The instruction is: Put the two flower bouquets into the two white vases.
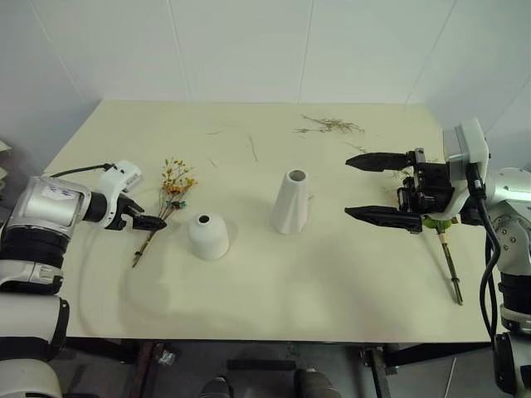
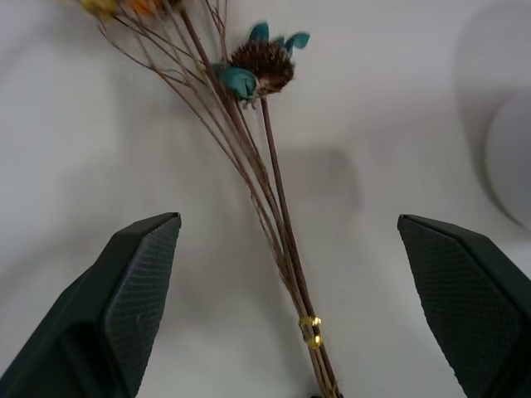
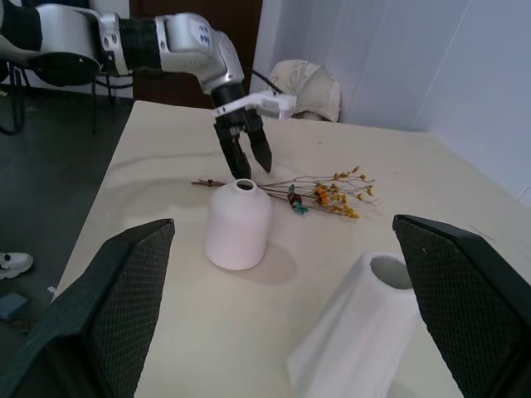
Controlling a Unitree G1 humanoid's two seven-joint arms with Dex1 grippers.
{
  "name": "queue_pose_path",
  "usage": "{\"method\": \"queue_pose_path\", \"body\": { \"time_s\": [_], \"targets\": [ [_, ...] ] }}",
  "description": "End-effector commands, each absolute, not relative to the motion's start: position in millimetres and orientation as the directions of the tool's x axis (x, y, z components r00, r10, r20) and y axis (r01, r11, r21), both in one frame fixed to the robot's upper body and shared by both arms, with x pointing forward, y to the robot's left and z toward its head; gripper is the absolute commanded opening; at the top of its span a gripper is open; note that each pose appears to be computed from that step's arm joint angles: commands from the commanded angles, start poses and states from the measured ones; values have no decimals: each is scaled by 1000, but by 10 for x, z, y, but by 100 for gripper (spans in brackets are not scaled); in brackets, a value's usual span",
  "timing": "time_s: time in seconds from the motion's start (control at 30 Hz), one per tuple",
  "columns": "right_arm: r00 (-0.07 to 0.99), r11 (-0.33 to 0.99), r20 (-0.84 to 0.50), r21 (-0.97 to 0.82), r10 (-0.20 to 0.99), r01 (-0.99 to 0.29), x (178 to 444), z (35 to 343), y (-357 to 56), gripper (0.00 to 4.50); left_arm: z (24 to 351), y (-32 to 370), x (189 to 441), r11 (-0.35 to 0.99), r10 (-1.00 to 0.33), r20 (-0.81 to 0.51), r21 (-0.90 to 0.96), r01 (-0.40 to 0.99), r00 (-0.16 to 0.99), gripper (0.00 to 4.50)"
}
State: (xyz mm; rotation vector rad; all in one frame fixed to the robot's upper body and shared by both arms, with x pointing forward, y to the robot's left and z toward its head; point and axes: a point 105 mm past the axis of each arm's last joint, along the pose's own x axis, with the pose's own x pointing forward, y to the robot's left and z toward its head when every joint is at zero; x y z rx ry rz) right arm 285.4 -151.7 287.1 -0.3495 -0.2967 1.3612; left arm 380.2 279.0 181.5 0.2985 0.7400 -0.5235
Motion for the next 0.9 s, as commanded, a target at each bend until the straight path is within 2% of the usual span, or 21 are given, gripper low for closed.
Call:
{"method": "queue_pose_path", "body": {
  "time_s": [0.03, 0.33, 0.63, 0.73, 0.9],
  "targets": [
    [183, 171, 15, -443, 983, -880, 2766, 2880, -1528, 446, 1816, 2741, 3851, 823, -303, -731, 123, 555, 611, 450],
    [217, 187, -45, -359, 975, -915, 2678, 2551, -1607, 446, 1585, 2883, 3799, 853, -215, -790, 134, 504, 574, 450],
    [212, 183, -48, -344, 976, -921, 2655, 2499, -1588, 446, 1366, 3162, 3654, 918, -165, -826, 71, 390, 539, 450],
    [211, 183, -44, -348, 976, -919, 2656, 2528, -1606, 450, 1325, 3225, 3627, 932, -165, -828, 48, 360, 536, 389],
    [192, 166, -40, -351, 981, -922, 2649, 2535, -1569, 450, 1332, 3305, 3597, 938, -166, -826, 37, 345, 539, 241]
  ]
}}
